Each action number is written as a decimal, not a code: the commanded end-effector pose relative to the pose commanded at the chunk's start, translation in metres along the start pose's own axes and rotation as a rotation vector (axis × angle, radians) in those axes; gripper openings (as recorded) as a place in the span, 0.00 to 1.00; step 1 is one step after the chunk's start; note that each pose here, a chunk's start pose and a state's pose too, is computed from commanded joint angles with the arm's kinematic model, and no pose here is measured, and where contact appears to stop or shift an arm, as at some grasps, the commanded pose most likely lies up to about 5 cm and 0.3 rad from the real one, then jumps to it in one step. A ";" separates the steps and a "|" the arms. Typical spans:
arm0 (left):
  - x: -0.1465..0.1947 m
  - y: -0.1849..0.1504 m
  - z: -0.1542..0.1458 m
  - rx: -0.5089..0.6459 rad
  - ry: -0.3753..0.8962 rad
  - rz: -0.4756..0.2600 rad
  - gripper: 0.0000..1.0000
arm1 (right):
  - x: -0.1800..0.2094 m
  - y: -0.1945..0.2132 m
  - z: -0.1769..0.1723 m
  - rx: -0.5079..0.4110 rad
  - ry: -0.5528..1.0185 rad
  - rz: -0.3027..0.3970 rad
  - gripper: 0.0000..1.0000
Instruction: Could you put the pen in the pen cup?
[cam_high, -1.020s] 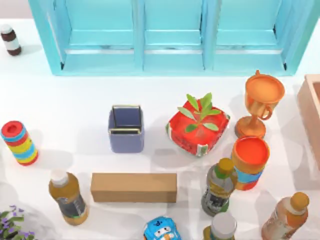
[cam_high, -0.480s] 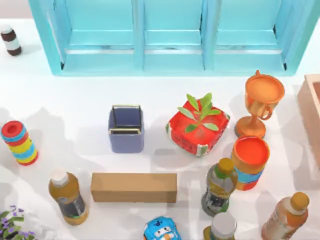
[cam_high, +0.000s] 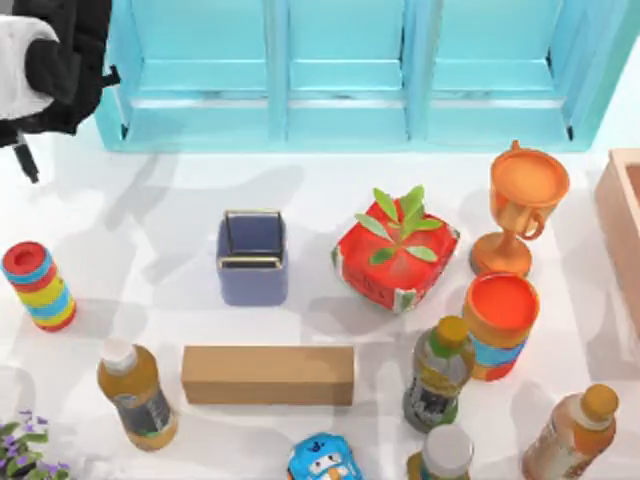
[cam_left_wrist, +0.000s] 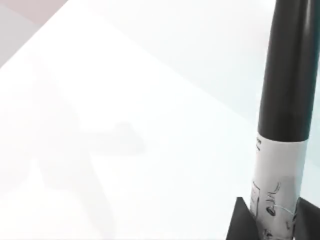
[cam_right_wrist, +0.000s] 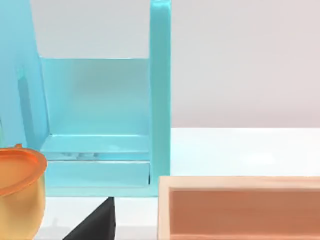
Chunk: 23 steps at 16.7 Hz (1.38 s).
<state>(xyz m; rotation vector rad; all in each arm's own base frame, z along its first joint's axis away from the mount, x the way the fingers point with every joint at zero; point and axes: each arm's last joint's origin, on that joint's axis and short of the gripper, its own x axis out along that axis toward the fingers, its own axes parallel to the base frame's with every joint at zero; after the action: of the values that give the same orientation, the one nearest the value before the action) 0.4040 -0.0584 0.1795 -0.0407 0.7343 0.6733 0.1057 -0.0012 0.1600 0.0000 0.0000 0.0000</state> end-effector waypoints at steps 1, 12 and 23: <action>-0.019 -0.021 -0.012 0.021 -0.093 0.013 0.00 | 0.000 0.000 0.000 0.000 0.000 0.000 1.00; -0.220 -0.108 -0.145 -0.180 -0.711 -0.005 0.00 | 0.000 0.000 0.000 0.000 0.000 0.000 1.00; -0.222 -0.118 -0.155 -0.215 -0.701 -0.064 0.00 | 0.000 0.000 0.000 0.000 0.000 0.000 1.00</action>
<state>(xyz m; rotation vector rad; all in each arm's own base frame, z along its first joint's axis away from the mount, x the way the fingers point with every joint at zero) 0.2580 -0.3145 0.1803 -0.0222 -0.0137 0.6459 0.1057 -0.0012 0.1600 0.0000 0.0000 0.0000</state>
